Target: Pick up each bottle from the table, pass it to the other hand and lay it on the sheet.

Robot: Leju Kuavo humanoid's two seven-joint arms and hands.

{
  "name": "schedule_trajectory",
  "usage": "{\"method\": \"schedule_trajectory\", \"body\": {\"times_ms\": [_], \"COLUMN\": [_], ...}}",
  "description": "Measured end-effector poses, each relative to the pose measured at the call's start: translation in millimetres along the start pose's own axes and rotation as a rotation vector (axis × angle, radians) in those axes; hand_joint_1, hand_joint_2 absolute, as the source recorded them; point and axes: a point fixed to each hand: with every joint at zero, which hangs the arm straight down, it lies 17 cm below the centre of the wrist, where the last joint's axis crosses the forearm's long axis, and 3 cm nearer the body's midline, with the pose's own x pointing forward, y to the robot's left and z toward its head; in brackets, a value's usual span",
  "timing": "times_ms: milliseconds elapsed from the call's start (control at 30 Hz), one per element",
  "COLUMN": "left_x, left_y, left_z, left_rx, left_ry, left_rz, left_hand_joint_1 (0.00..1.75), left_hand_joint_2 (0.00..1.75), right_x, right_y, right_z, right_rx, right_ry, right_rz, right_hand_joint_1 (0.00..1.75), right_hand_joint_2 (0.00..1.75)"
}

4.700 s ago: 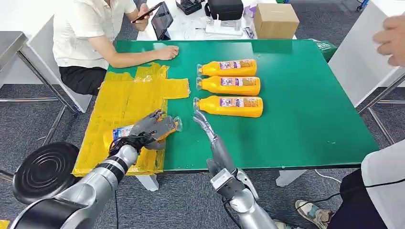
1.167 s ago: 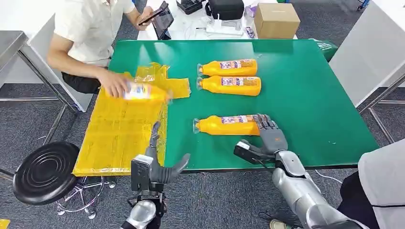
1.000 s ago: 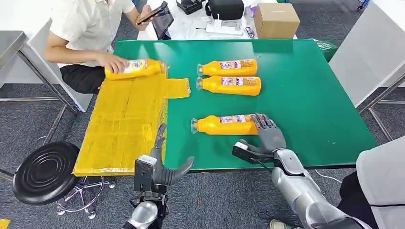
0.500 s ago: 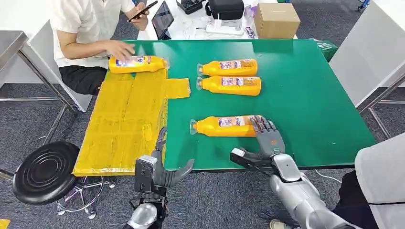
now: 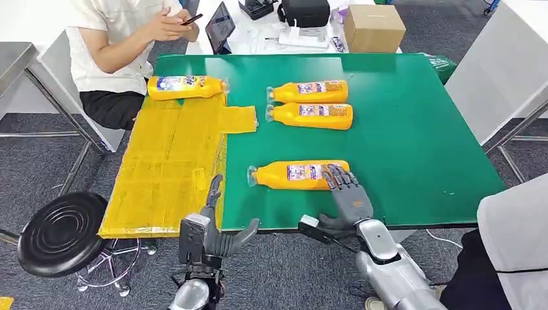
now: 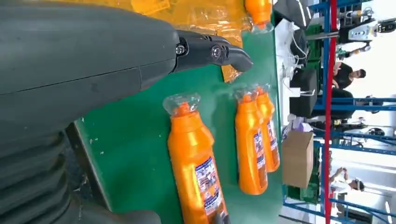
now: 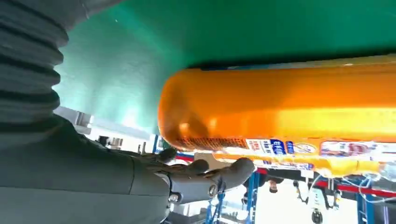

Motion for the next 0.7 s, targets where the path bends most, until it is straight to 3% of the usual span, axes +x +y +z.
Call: {"method": "schedule_trajectory", "body": {"times_ms": [433,700], "left_x": [2.4,2.1], "left_y": [4.9,-1.1], "left_z": [-2.1,-2.3], "left_rx": [0.013,-0.017], "left_ry": [-0.007,0.006], "left_rz": [0.001,0.029], "left_hand_joint_1": [0.0,0.0], "left_hand_joint_2": [1.75,1.75], "right_x": [31.9,15.9], "right_y": [-26.7,-36.7], "right_z": [-11.0,-26.9], "right_rx": [-0.075,-0.094], "right_ry": [-0.07,-0.015], "right_rz": [-0.01,-0.055], "right_hand_joint_1": [0.0,0.0], "right_hand_joint_2": [1.75,1.75]}}
